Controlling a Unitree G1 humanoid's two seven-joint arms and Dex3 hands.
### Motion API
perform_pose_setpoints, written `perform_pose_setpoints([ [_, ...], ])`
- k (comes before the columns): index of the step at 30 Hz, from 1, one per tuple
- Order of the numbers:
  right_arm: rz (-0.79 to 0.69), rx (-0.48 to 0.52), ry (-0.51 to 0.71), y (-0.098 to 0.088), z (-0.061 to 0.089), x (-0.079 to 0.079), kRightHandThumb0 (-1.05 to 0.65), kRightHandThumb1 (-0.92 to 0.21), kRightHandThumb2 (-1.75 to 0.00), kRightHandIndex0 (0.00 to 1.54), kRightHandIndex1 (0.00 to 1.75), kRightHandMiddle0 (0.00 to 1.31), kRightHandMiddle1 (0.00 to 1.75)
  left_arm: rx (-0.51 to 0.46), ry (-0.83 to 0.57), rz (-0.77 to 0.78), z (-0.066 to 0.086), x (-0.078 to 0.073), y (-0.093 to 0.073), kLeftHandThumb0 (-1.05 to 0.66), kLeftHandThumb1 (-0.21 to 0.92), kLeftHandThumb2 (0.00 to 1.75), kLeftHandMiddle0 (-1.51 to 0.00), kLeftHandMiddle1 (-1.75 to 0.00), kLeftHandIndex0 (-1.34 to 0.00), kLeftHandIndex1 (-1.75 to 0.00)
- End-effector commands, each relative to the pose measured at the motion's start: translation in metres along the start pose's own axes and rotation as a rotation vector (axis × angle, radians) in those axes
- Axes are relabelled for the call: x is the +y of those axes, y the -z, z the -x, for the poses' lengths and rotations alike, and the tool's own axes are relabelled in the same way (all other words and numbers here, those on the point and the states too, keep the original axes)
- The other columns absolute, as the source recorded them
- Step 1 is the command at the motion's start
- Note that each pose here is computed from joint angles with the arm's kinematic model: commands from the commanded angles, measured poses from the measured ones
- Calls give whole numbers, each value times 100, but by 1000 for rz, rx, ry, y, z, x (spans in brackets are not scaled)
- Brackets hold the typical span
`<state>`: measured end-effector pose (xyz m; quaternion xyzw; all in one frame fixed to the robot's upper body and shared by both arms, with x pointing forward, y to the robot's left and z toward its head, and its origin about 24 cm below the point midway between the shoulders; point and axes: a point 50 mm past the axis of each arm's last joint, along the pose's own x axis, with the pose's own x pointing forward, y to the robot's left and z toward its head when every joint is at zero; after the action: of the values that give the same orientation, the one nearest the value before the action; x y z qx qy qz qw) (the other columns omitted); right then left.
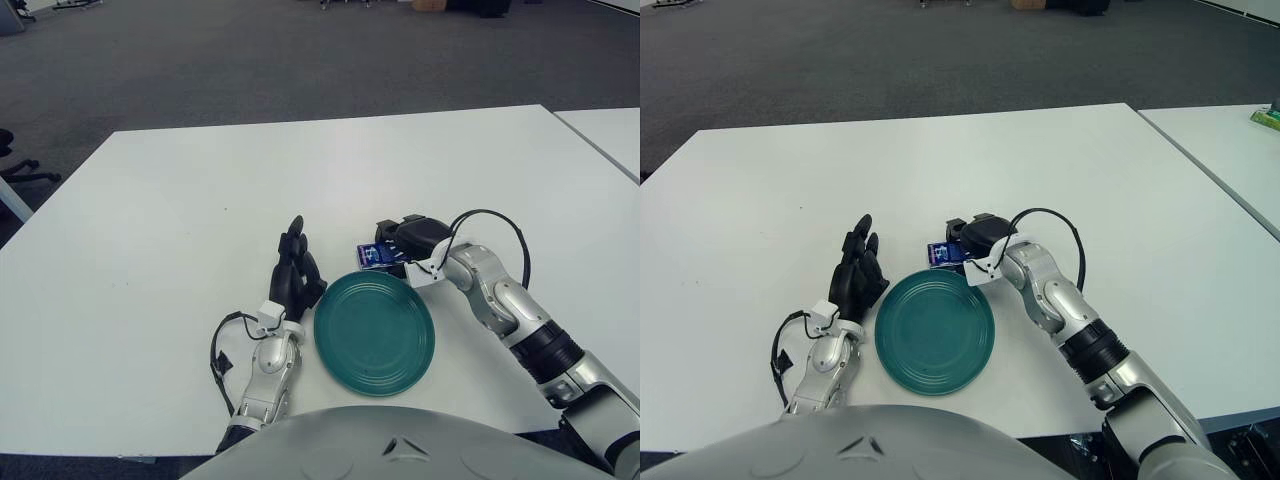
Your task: Put the gum into the plate.
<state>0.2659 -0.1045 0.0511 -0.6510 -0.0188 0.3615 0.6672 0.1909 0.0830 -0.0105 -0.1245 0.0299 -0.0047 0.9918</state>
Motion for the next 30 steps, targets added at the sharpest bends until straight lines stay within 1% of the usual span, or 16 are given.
perform_pose_setpoints([
  [1,-68,-8,-60,-4,-1,13,-40,-67,-84,47,138,36,171,43,-52,93,3,-13,7,-84,92,96,-17,-1,0,-42],
  [3,-84,-1,-54,-5,-1,12,-40,-65,-88,48,147,37,173,40,-58,95,2,-12,7,-84,92,95,-17,-1,0,-43],
  [9,-113,11,-50,-4,-1,11,-40,-63,-92,50,167,38,174,24,-72,117,1,-11,7,-84,92,93,-18,-1,0,-44],
  [11,-116,14,-50,-4,0,11,-40,-62,-92,51,171,39,175,18,-72,126,0,-11,7,-84,92,93,-18,-1,0,-44],
  [21,-119,22,-43,-6,1,4,-41,-58,-97,64,175,41,175,-6,-82,165,0,-7,4,-86,92,91,-21,-2,0,-48],
  [25,-112,28,-10,-3,0,0,-41,-57,-98,69,175,42,175,-14,-78,160,0,-3,3,-86,92,91,-21,-1,0,-49],
  [27,-112,35,24,2,-1,-7,-41,-58,-98,72,175,41,175,-14,-74,155,0,-1,3,-85,92,91,-21,-1,0,-49],
  [29,-107,39,68,12,-1,-18,-41,-59,-97,73,175,41,175,-11,-71,149,0,1,3,-84,92,92,-20,-1,0,-48],
  [30,-106,38,77,13,-2,-21,-41,-59,-96,74,175,40,175,-10,-71,148,0,2,3,-84,92,92,-20,0,0,-47],
])
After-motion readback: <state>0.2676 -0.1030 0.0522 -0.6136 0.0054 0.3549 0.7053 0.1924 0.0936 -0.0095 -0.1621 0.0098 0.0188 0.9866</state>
